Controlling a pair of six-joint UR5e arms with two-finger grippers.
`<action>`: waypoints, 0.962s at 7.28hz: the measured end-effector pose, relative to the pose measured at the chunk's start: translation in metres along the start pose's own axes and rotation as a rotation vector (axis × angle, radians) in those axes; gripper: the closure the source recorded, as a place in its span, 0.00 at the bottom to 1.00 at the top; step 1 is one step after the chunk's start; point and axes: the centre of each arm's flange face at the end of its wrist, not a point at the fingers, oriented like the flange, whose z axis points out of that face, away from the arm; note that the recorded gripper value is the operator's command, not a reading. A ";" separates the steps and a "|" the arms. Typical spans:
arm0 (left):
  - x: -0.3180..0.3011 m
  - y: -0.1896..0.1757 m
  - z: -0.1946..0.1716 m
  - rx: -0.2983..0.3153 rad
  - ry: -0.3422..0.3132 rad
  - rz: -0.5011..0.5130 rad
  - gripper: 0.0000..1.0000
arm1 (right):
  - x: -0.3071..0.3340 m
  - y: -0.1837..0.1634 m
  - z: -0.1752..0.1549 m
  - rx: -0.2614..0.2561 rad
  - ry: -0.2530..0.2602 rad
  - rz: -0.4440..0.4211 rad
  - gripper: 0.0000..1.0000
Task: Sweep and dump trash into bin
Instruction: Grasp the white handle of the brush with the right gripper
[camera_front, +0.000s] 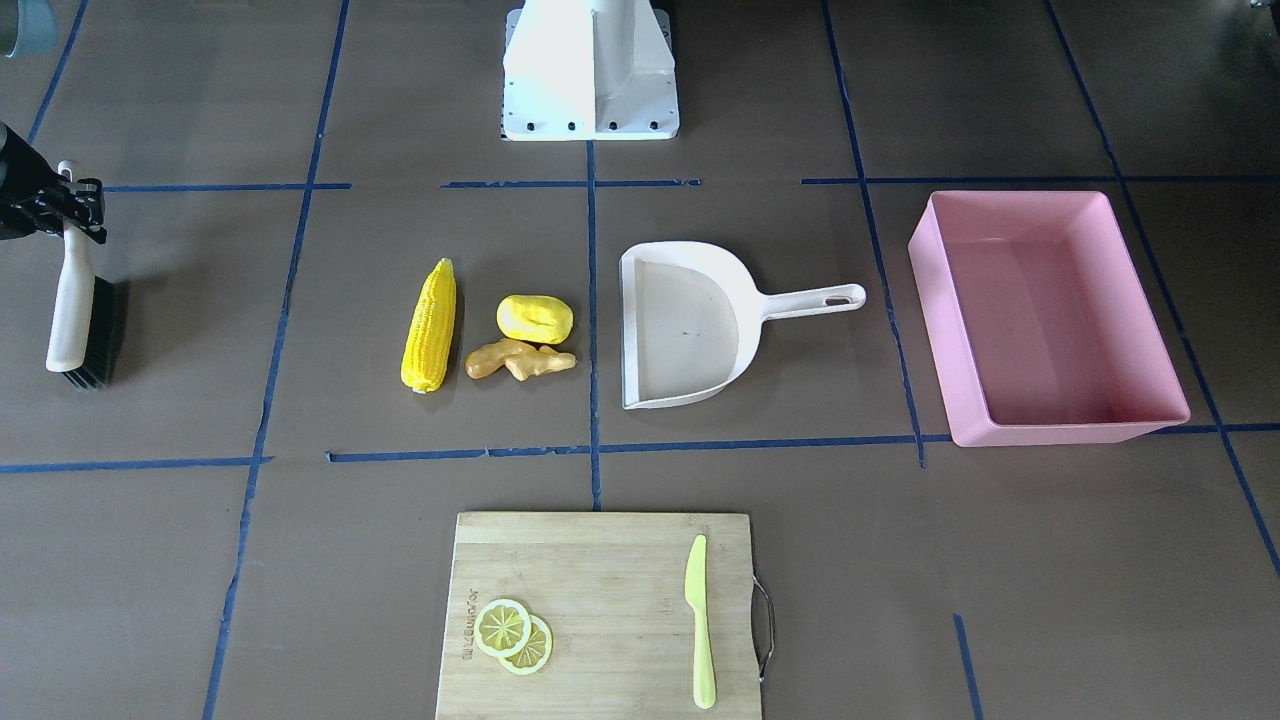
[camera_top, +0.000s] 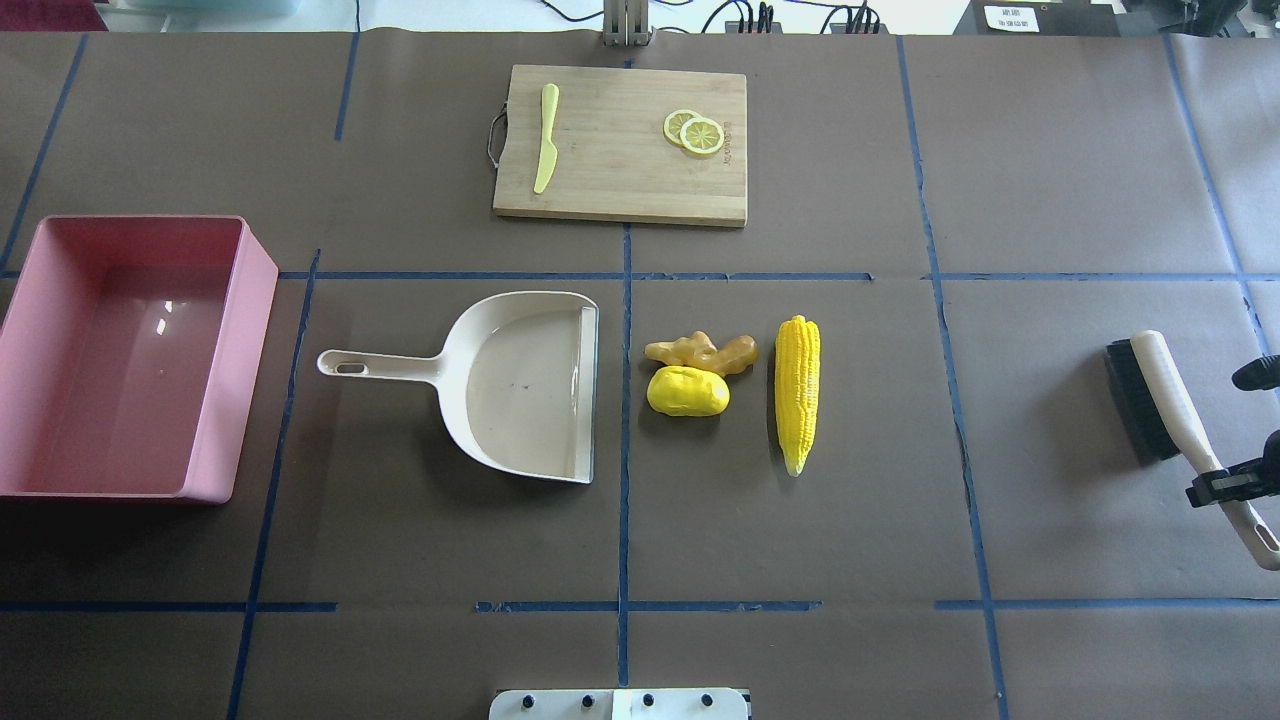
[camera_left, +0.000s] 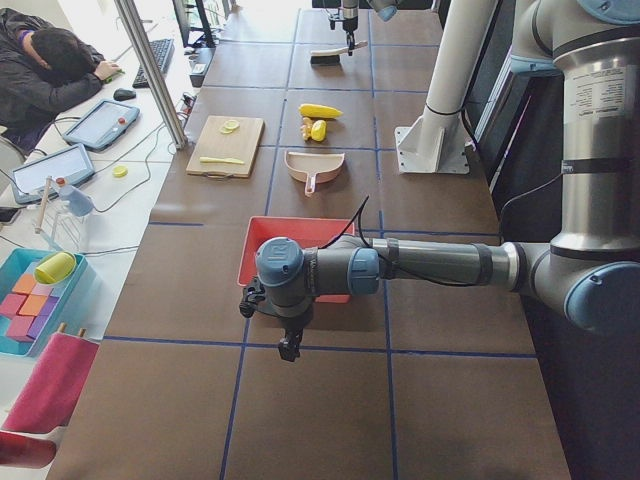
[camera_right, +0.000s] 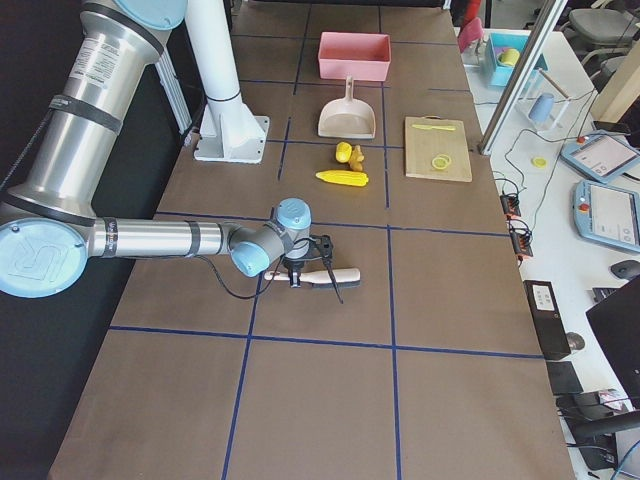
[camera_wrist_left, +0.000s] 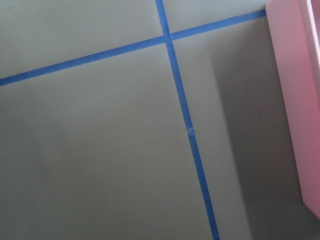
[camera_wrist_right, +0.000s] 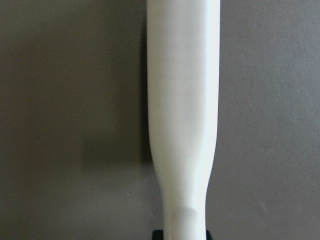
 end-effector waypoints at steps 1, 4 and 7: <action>0.001 -0.001 -0.001 0.002 -0.001 0.003 0.00 | 0.000 0.000 0.000 0.000 0.001 0.001 1.00; 0.009 -0.012 -0.005 0.012 -0.007 0.027 0.00 | -0.001 -0.002 0.001 0.001 0.003 0.001 1.00; 0.028 -0.052 -0.021 0.083 -0.029 0.118 0.00 | 0.000 -0.002 0.001 0.002 0.005 0.002 1.00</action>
